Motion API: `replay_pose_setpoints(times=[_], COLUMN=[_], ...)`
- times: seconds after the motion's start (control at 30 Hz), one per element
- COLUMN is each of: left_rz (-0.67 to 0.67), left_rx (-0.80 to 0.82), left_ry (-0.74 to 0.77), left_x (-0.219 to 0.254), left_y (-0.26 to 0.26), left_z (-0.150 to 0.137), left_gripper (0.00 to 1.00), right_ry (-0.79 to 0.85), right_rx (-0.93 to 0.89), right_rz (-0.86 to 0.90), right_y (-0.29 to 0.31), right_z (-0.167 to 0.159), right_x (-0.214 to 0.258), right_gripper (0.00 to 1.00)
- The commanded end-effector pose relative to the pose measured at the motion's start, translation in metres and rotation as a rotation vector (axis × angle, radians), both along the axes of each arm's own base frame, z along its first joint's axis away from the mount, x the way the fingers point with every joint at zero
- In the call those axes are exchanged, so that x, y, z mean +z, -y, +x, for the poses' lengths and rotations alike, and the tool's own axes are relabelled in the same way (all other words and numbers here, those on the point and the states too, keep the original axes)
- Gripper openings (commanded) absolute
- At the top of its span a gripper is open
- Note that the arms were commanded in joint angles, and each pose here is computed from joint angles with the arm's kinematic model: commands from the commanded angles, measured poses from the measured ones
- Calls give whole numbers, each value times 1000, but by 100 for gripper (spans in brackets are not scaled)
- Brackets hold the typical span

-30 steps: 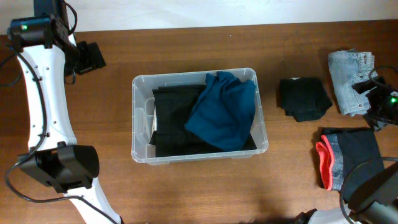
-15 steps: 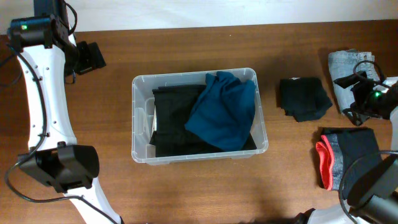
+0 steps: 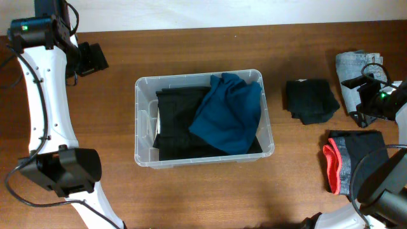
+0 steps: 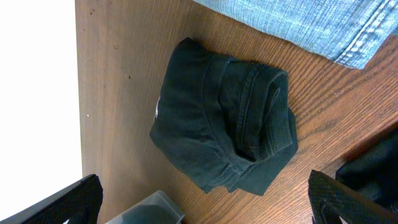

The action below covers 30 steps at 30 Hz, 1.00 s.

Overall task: Pack container
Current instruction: 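Move the right gripper over the black leggings at the right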

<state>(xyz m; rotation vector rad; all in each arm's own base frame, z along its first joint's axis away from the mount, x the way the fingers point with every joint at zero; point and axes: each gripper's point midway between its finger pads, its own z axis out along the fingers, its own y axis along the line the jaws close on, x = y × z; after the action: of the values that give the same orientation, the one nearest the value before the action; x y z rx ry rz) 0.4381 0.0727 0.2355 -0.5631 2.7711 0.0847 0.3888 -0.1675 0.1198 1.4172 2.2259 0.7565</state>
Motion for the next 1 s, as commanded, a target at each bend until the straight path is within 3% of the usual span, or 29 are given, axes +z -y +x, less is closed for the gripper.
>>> replay_pose_setpoints(times=[0.0, 0.2, 0.97], left_rz=[-13, -13, -13], left_rx=[13, 13, 13], left_ry=[5, 5, 5], left_x=[2, 2, 2], left_y=[-1, -1, -1], left_z=[-2, -2, -2], left_gripper=[99, 99, 99], right_ry=[-21, -48, -206], right_rx=[33, 107, -27], right_rz=[-15, -18, -87], right_y=[-6, -23, -18], right_z=[3, 10, -2], right_x=[-12, -30, -61], right_gripper=[98, 98, 98])
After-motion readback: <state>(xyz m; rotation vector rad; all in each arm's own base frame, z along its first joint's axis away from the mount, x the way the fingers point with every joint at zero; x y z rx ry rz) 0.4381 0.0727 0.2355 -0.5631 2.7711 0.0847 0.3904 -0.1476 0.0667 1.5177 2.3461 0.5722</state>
